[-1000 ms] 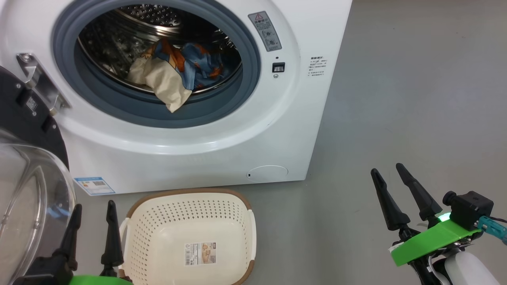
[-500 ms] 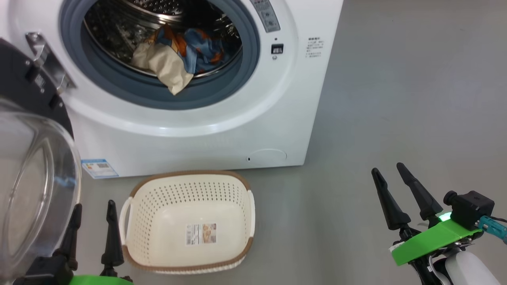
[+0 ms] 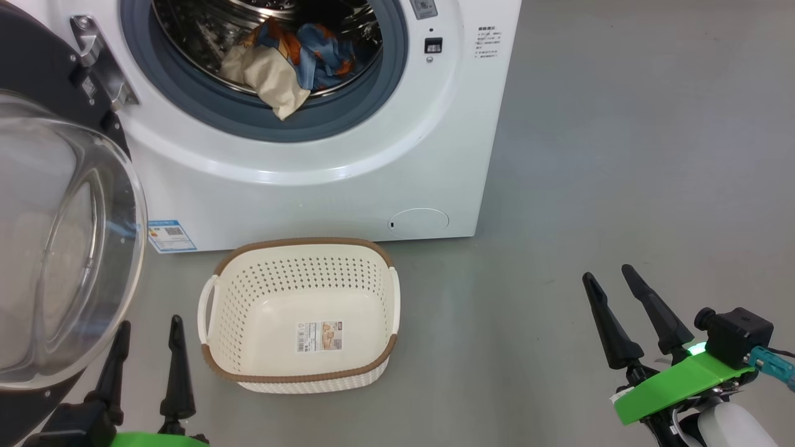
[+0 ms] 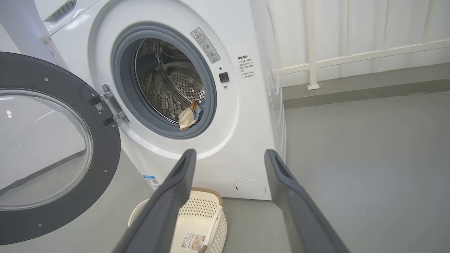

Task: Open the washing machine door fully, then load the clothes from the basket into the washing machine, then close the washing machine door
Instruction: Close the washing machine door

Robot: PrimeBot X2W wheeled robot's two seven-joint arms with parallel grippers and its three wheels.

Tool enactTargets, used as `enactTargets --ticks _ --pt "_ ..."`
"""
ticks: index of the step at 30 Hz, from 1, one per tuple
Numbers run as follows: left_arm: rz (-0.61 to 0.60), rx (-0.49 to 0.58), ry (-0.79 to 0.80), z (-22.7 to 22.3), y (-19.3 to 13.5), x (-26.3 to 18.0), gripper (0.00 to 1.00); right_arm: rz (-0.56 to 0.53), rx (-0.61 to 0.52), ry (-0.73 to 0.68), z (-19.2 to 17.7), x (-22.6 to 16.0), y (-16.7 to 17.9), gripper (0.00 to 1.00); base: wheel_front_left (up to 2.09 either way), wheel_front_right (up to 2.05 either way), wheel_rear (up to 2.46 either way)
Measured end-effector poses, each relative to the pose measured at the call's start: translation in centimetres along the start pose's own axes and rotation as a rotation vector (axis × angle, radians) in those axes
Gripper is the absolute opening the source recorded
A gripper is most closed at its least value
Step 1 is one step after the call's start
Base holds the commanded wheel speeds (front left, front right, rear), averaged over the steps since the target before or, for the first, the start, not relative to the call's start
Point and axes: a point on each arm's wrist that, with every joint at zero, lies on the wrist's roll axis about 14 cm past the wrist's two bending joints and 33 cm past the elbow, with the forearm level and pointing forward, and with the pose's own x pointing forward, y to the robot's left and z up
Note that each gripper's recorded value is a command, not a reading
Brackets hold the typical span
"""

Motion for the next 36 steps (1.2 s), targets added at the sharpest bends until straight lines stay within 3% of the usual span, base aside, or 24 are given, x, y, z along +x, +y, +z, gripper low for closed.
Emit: enactTargets --ticks 24,36 --pt "0.017 0.001 -0.014 0.6 0.6 -0.8 1.00 0.031 0.002 -0.012 0.4 0.4 1.1 1.00 0.00 0.00 0.00" --pt "0.075 0.035 -0.033 1.5 2.6 -2.3 1.00 0.084 0.016 0.010 -0.6 1.0 3.0 1.00 0.00 0.00 0.00"
